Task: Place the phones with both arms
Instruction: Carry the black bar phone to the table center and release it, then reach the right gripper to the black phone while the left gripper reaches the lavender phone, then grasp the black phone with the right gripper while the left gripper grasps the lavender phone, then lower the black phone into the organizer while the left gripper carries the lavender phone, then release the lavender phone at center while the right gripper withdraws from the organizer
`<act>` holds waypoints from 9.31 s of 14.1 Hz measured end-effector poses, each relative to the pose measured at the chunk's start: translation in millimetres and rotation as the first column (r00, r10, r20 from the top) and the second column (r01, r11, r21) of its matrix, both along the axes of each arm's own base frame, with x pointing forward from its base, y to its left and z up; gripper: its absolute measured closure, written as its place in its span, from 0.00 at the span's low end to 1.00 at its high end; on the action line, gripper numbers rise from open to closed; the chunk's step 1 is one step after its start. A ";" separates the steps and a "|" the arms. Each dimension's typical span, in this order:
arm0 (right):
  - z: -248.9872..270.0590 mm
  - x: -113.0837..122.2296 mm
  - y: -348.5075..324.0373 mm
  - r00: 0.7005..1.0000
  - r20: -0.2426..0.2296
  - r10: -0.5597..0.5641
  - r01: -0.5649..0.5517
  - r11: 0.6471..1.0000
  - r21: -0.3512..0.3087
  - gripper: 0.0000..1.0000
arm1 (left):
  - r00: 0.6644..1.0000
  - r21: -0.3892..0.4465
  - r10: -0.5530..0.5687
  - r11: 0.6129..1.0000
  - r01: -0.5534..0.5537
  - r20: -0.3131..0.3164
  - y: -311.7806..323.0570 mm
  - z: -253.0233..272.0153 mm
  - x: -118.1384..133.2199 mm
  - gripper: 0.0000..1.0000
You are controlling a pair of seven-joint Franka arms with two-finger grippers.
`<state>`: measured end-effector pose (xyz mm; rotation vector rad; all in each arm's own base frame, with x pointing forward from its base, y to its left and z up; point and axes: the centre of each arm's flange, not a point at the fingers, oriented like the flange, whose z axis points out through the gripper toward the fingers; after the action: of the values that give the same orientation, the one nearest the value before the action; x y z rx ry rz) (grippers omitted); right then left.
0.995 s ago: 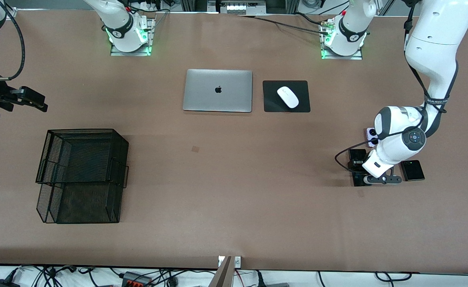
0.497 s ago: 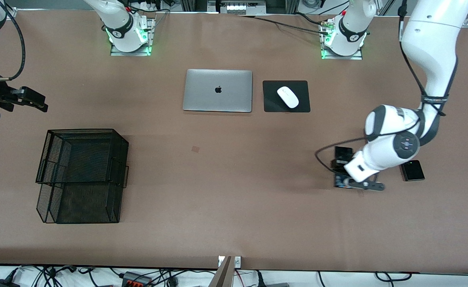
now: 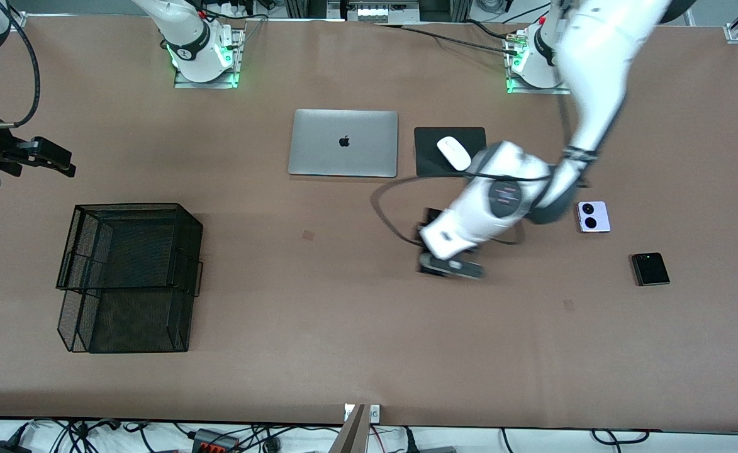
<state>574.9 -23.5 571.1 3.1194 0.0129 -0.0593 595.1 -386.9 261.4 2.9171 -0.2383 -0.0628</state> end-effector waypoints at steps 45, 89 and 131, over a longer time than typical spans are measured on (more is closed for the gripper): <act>-300.9 -8.8 429.1 0.995 0.080 -0.064 0.055 0.994 0.099 0.00 | 0.917 0.291 0.224 0.948 -0.127 -0.329 467.5 -51.6 15.0 0.00; -267.2 27.3 432.1 0.983 0.152 -0.105 0.123 0.986 -0.115 0.22 | 0.951 0.257 0.027 0.965 0.056 -0.308 427.4 -24.0 -1.1 0.16; -181.3 104.5 141.9 0.985 -0.132 0.108 -0.108 0.994 0.010 0.00 | 0.968 0.361 0.180 0.926 -0.108 -0.174 129.1 11.4 67.1 0.00</act>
<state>679.4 118.5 389.8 3.1046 0.1842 -0.2644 662.1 -257.8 272.8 3.2373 0.0285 -0.4211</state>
